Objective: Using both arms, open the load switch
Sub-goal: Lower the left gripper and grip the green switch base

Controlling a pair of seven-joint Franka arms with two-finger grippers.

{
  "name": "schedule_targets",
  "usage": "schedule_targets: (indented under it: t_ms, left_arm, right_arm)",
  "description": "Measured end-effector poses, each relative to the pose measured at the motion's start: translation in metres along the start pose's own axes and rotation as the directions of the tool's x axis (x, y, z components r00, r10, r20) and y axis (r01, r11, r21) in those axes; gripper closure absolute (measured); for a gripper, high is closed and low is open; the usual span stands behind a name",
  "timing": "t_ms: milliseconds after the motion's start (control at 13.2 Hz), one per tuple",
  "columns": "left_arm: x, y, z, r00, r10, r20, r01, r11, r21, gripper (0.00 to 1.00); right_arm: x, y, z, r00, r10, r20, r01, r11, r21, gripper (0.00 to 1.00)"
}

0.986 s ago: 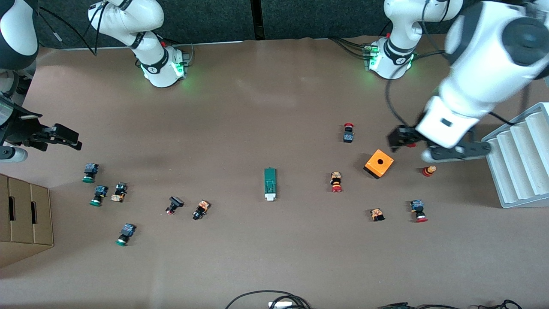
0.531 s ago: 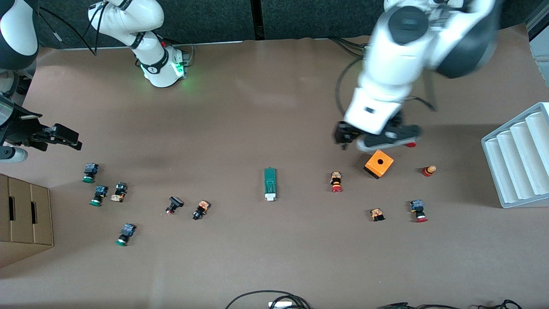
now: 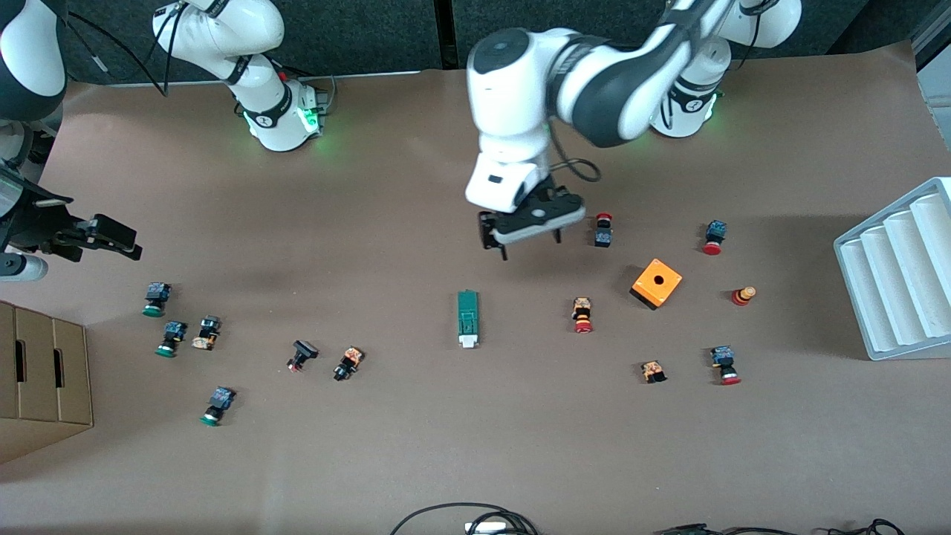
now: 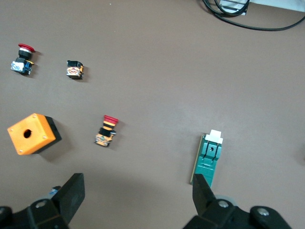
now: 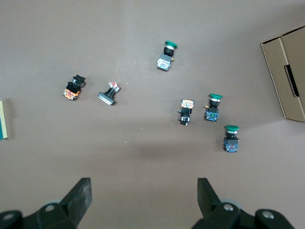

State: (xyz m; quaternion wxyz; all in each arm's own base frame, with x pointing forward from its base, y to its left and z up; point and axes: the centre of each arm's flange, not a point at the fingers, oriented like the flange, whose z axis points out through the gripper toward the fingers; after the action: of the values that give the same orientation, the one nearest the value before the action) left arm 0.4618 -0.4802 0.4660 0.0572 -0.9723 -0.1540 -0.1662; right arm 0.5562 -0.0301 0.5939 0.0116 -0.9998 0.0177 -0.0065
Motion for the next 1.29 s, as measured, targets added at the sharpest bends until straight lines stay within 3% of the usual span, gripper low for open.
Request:
schedule_targets:
  t_ms: [303, 607, 986, 1137, 1289]
  left_arm:
    - [-0.089, 0.051, 0.045, 0.985, -0.037, -0.171, 0.042, 0.999, 0.028, 0.0]
    - [-0.153, 0.08, 0.098, 0.948, -0.038, -0.317, 0.036, 0.999, -0.012, 0.0]
    - [-0.197, 0.085, 0.167, 0.888, 0.11, -0.446, -0.165, 0.983, -0.086, 0.0]
    - [-0.21, 0.08, 0.198, 0.857, 0.062, -0.511, -0.153, 0.978, -0.138, 0.0]
    - [-0.226, 0.072, 0.238, 0.802, 0.021, -0.596, -0.156, 0.972, -0.176, 0.0]
  right_arm:
    - [0.0, 0.01, 0.0, 1.0, 0.018, 0.0, -0.018, 1.0, 0.0, 0.0]
    - [0.0, 0.033, 0.005, 0.998, 0.06, 0.01, -0.06, 0.998, -0.002, 0.0]
    - [0.01, 0.042, 0.033, 0.996, 0.074, 0.059, -0.073, 0.997, -0.007, 0.0]
    - [0.017, 0.038, 0.05, 0.995, 0.049, 0.087, -0.049, 0.999, -0.008, 0.0]
    - [0.021, 0.036, 0.059, 0.994, -0.024, 0.104, 0.025, 1.0, -0.001, 0.0]
